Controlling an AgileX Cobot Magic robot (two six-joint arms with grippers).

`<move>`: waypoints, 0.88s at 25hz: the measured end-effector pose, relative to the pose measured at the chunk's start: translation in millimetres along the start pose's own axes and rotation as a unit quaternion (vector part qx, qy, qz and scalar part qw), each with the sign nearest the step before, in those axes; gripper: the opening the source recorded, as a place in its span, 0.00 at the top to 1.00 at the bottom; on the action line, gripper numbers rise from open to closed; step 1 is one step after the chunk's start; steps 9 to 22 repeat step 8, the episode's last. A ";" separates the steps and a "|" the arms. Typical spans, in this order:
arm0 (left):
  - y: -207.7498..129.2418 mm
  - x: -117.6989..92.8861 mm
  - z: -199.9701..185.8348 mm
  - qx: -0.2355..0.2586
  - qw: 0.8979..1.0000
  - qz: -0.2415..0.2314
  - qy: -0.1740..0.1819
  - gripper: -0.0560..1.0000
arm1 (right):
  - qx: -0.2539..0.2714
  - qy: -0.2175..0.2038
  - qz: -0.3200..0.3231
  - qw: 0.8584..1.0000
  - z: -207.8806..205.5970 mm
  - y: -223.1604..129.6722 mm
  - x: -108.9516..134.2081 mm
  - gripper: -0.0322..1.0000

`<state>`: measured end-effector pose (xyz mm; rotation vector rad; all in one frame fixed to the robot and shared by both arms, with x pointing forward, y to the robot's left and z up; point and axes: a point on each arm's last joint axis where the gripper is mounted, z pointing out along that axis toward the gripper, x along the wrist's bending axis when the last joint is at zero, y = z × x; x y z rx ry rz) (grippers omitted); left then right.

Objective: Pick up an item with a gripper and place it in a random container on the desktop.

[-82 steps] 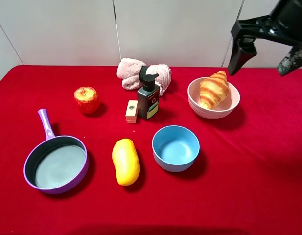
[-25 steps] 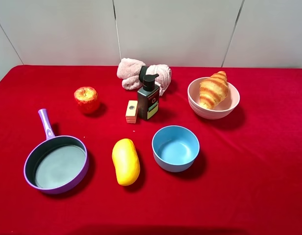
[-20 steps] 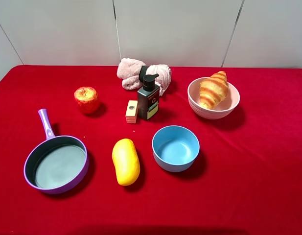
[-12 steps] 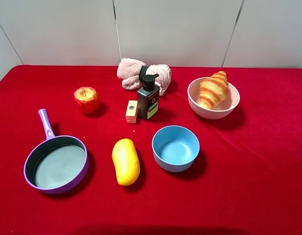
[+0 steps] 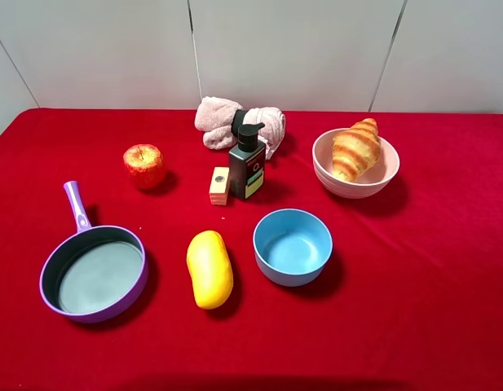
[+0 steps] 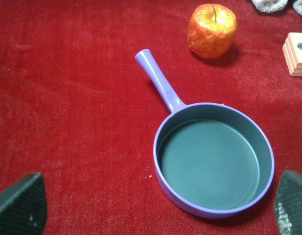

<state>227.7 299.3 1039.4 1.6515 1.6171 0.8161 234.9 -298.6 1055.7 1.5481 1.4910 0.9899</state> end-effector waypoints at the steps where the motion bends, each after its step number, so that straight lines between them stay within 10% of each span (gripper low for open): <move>1: 0.0 0.0 0.0 0.000 1.000 0.000 0.000 0.08 | 0.000 0.000 0.000 1.000 0.0 0.0 0.0 0.30; 22: 0.0 0.0 0.0 0.000 1.000 0.000 0.000 0.08 | 0.000 0.000 0.000 1.000 0.0 0.0 0.0 0.30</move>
